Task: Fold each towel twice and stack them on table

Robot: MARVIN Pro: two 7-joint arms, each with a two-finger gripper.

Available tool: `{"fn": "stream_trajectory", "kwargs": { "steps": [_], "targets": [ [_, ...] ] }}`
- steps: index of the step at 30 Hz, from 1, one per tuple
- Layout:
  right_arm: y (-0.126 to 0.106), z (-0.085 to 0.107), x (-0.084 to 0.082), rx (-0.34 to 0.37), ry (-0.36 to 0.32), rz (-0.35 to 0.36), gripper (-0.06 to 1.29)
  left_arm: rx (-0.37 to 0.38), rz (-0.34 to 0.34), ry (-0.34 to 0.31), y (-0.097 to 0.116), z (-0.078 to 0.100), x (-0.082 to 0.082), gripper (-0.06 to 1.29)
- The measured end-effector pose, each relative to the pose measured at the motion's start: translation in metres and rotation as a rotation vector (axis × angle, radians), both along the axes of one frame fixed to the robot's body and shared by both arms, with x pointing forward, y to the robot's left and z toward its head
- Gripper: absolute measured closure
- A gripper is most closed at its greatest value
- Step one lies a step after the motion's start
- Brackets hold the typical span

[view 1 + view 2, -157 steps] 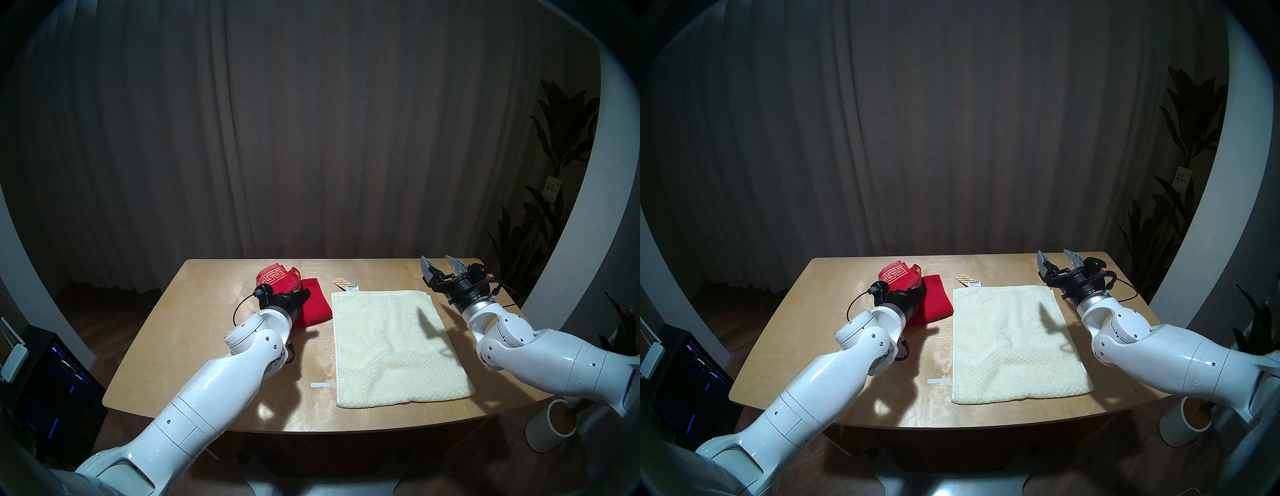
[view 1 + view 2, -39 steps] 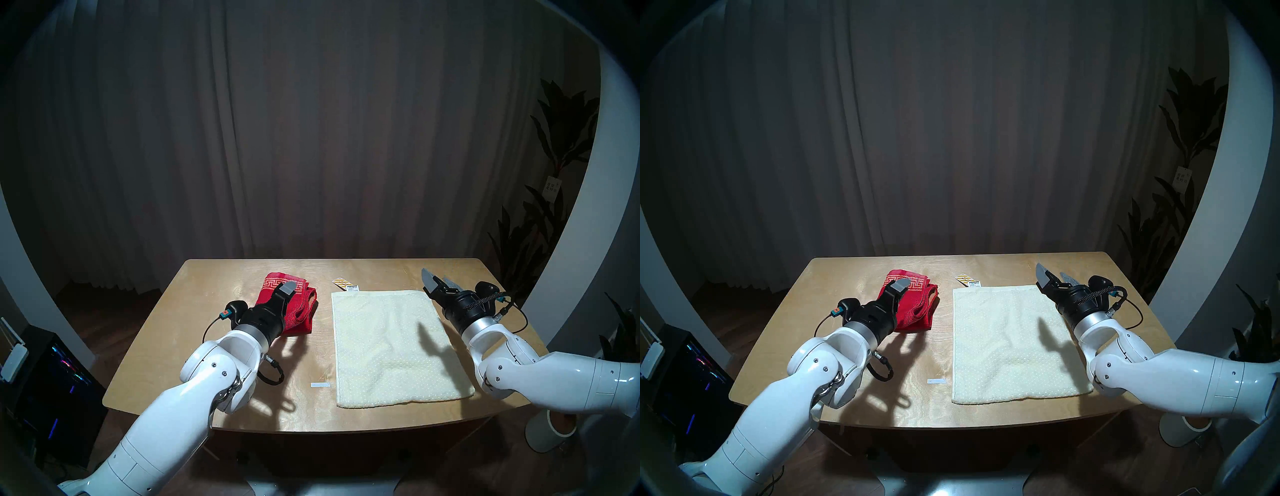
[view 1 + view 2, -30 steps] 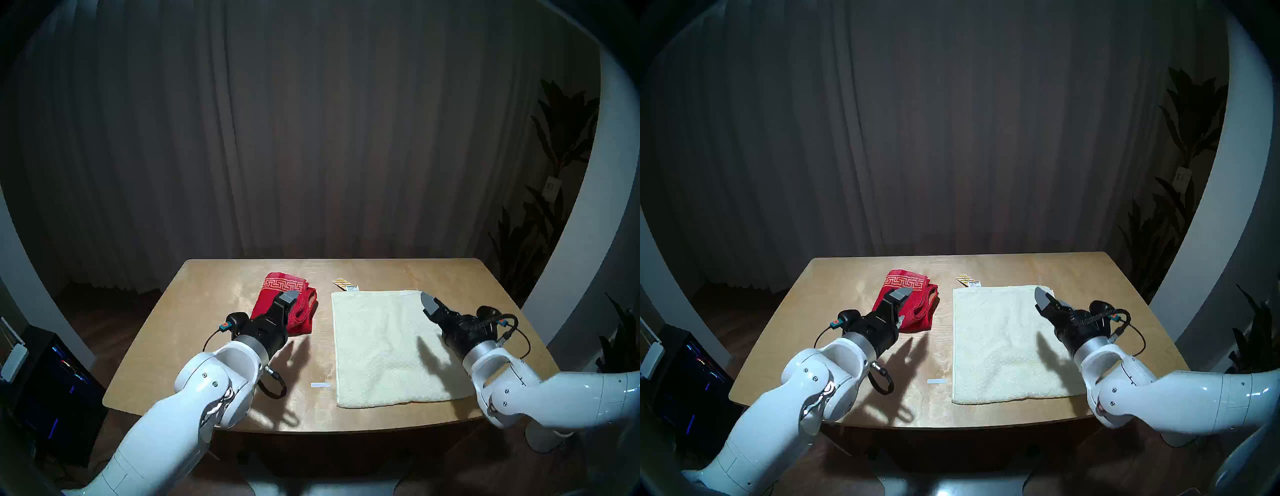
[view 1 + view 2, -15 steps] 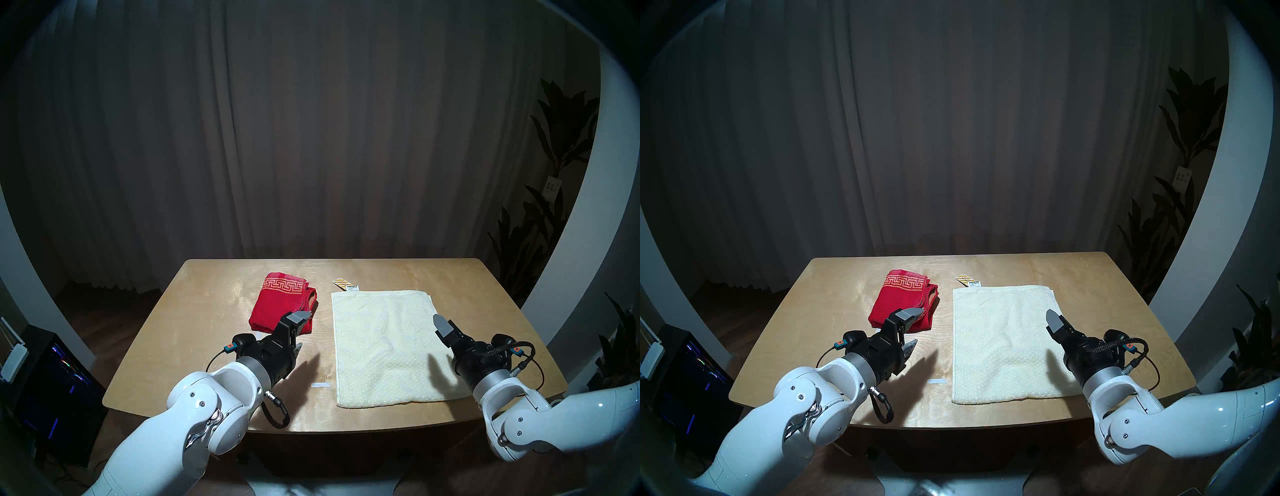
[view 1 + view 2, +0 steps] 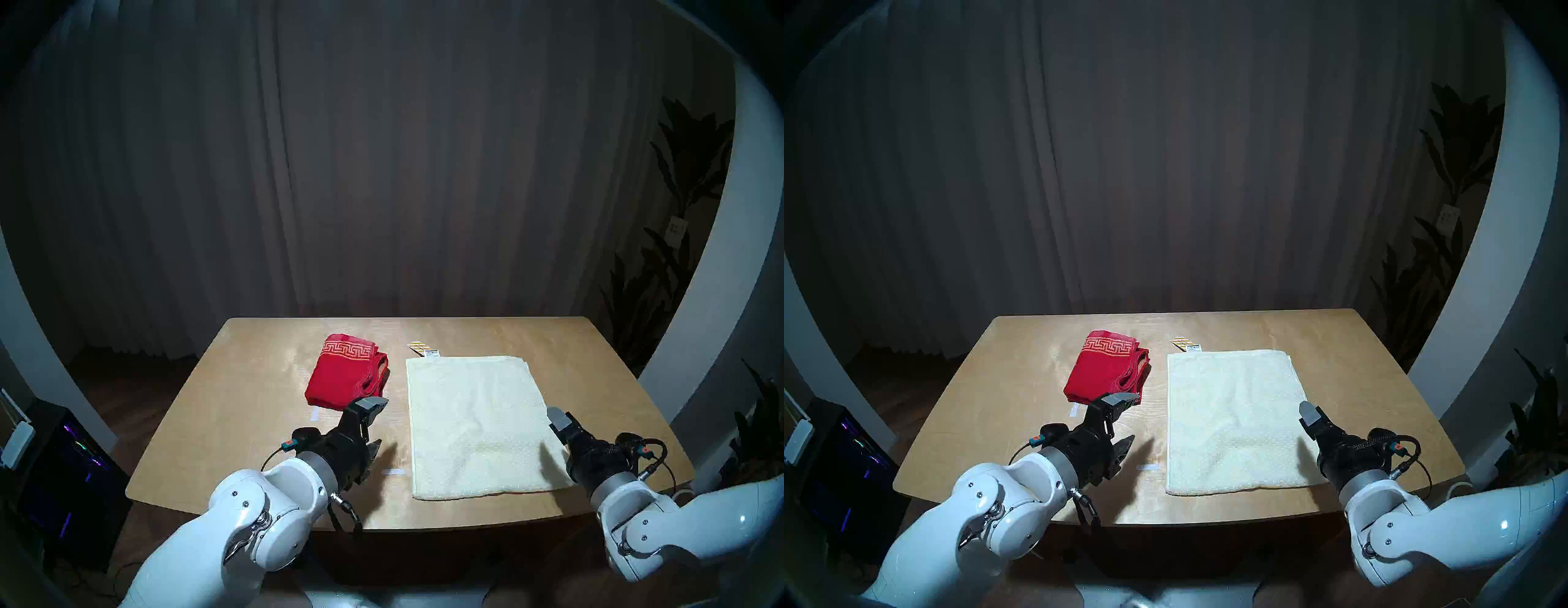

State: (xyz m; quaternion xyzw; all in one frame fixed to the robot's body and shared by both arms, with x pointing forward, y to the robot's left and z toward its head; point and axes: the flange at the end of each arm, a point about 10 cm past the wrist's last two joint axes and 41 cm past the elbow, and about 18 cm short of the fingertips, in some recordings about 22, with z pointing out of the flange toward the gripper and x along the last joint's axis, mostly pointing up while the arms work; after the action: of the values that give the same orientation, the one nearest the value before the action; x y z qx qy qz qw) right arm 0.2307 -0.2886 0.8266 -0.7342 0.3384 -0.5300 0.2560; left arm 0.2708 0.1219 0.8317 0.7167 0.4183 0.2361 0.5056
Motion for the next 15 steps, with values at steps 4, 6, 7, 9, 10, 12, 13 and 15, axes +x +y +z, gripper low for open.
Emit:
{"fn": "stream_trajectory", "kwargs": {
  "steps": [4,6,7,9,10,12,13,15],
  "targets": [
    [0.002,-0.001,-0.006,0.024,0.002,0.010,0.02,-0.017,-0.007,0.030,-0.004,-0.003,-0.003,0.03],
    [0.003,-0.002,-0.009,0.036,0.005,0.015,0.02,-0.024,-0.012,0.047,-0.006,-0.004,-0.006,0.03],
    [0.004,-0.003,-0.011,0.043,0.008,0.019,0.02,-0.028,-0.016,0.059,-0.007,-0.006,-0.008,0.03],
    [0.004,-0.005,-0.016,0.053,0.015,0.022,0.02,-0.033,-0.023,0.078,-0.009,-0.008,-0.011,0.03],
    [0.005,-0.006,-0.018,0.057,0.018,0.024,0.02,-0.035,-0.027,0.085,-0.009,-0.008,-0.012,0.03],
    [0.005,-0.008,-0.022,0.065,0.024,0.028,0.02,-0.040,-0.032,0.098,-0.011,-0.009,-0.015,0.03],
    [0.005,-0.009,-0.024,0.071,0.026,0.030,0.02,-0.041,-0.035,0.104,-0.011,-0.009,-0.016,0.03],
    [0.005,-0.010,-0.026,0.077,0.026,0.034,0.02,-0.043,-0.038,0.110,-0.011,-0.009,-0.016,0.03]
  ]
}}
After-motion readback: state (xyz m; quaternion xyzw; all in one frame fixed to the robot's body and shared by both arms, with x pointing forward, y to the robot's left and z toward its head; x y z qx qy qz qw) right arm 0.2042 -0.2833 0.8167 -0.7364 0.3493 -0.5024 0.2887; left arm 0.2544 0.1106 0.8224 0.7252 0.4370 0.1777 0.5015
